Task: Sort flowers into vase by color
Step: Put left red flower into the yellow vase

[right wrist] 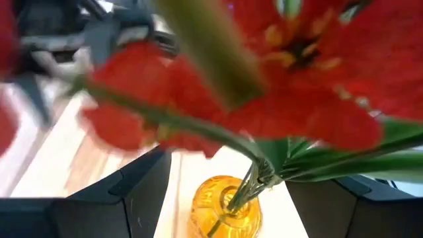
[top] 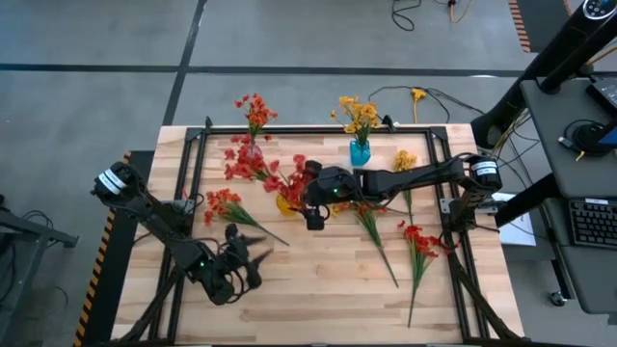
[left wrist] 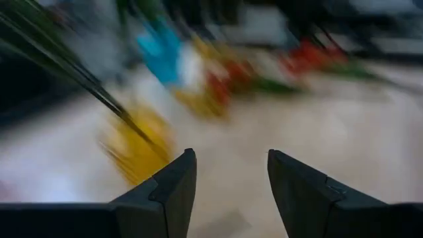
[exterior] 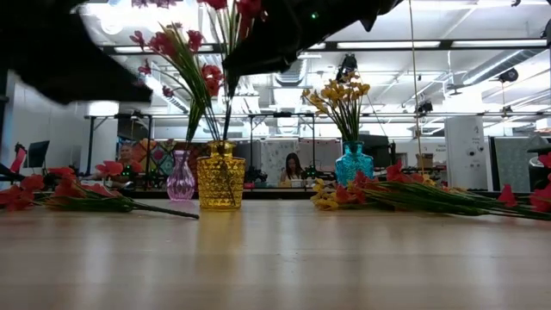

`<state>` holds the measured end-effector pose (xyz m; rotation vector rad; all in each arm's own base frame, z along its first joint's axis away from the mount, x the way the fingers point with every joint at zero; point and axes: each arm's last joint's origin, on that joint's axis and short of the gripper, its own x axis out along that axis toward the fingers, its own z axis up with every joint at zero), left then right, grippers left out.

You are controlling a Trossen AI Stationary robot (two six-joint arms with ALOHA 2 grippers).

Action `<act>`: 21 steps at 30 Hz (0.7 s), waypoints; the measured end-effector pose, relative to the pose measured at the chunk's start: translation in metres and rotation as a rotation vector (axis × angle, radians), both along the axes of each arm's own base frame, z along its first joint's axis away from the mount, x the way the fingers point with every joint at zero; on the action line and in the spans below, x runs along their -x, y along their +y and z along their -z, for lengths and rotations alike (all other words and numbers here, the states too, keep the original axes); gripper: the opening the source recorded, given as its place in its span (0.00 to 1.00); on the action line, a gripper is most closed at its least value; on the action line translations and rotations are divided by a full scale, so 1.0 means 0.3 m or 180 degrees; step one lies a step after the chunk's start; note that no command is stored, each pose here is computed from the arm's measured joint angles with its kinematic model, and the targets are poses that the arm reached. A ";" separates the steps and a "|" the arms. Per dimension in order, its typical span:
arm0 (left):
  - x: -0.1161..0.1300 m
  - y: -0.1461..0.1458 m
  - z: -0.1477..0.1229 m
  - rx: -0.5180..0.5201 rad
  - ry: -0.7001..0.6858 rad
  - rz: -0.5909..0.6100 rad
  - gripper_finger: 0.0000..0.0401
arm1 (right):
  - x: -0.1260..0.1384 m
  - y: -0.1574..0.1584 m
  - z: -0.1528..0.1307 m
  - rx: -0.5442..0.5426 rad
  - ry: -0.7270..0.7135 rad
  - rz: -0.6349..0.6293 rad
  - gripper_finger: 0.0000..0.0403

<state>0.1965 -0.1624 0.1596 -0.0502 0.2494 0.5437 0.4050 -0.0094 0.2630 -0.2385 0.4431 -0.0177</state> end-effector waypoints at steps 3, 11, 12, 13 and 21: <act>-0.009 0.015 -0.022 -0.0524 -0.0147 -0.0359 0.42 | 0.000 -0.004 0.000 0.0051 0.0000 -0.0016 0.68; -0.115 0.100 -0.058 -0.0862 0.0409 -0.0439 0.42 | -0.001 -0.004 -0.002 0.0094 -0.0012 -0.0037 0.68; -0.122 0.115 -0.057 -0.0872 0.0431 -0.0492 0.42 | -0.001 -0.004 -0.001 0.0095 -0.0010 -0.0040 0.68; -0.127 0.128 -0.054 -0.0886 0.0455 -0.0534 0.42 | -0.001 -0.003 -0.001 0.0097 -0.0010 -0.0041 0.68; -0.164 0.169 -0.051 -0.0776 0.0561 -0.0365 0.42 | -0.001 -0.003 -0.001 0.0106 -0.0009 -0.0046 0.68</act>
